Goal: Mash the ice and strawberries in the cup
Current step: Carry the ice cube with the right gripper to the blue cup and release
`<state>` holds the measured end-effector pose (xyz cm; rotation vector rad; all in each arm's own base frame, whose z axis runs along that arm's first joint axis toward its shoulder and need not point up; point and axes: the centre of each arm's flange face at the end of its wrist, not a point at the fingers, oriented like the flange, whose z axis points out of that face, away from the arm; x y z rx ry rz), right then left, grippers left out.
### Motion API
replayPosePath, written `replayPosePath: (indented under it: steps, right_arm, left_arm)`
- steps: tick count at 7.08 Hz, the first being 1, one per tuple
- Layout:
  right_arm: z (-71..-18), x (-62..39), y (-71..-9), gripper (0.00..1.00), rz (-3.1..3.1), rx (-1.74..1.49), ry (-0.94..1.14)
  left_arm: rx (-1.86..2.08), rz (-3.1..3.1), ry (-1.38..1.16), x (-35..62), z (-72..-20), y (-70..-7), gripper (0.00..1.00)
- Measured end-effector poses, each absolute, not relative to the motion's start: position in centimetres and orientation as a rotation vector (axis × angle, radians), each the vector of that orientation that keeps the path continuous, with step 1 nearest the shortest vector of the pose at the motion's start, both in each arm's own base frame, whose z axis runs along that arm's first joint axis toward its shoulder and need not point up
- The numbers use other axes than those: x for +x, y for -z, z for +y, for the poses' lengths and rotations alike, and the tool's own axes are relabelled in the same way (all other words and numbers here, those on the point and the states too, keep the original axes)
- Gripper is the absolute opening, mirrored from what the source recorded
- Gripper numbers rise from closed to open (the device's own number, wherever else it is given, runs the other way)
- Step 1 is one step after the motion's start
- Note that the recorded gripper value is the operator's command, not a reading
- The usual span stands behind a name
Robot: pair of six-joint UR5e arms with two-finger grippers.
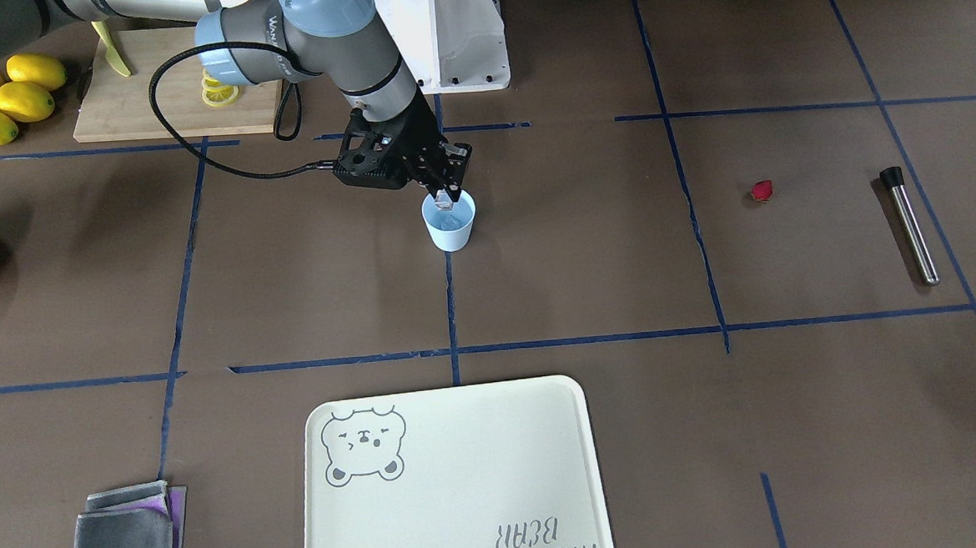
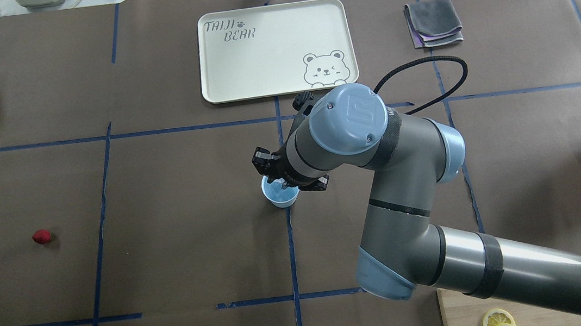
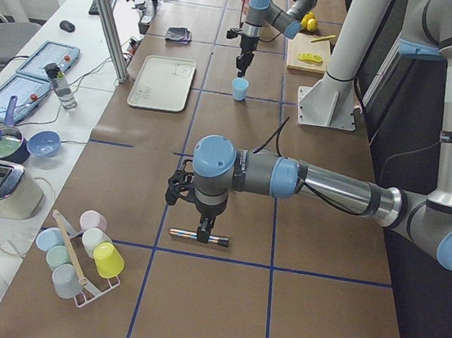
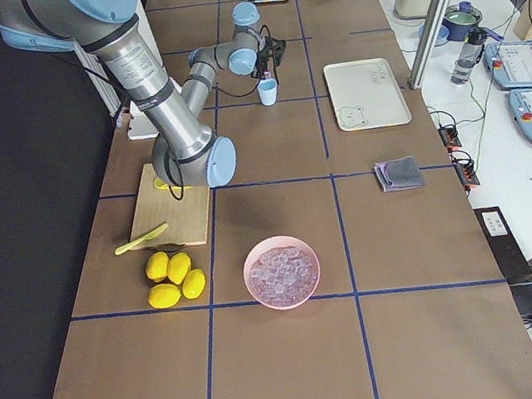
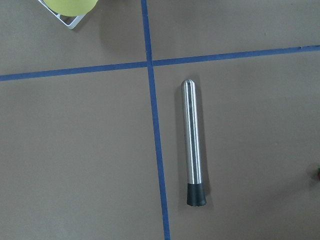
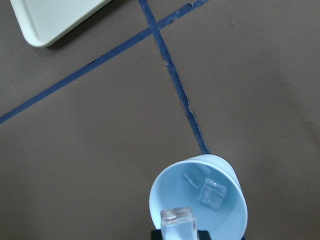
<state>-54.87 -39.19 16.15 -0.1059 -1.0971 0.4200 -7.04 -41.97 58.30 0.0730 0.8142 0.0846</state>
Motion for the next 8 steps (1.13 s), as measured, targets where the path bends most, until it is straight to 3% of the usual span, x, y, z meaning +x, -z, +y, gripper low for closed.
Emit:
replayPosePath:
  steps: [1, 3, 4, 6, 8]
  right_arm:
    - [-38.8, -55.2, -16.2, 0.78, -1.095, -0.106, -0.416]
    - [-38.7, -55.4, -16.3, 0.79, -1.093, -0.107, -0.417]
    - [-38.7, -55.4, -16.4, 1.0, -1.092, -0.107, -0.418]
    - [-40.0, -53.4, -17.0, 0.99, -1.092, -0.102, -0.435]
    - [-42.7, -45.0, -21.9, 0.99, -1.079, -0.117, -0.432]
  left_arm:
    - [0.072, 0.814, -0.085, -7.0, -42.0, -58.3, 1.0]
    - [0.073, 0.814, -0.087, -7.0, -42.0, -58.3, 1.0]
    - [0.073, 0.814, -0.087, -7.0, -42.0, -58.3, 1.0]
    - [0.071, 0.828, -0.087, -6.8, -42.0, -58.3, 1.0]
    - [0.075, 0.908, -0.096, -4.5, -42.6, -57.2, 1.0]
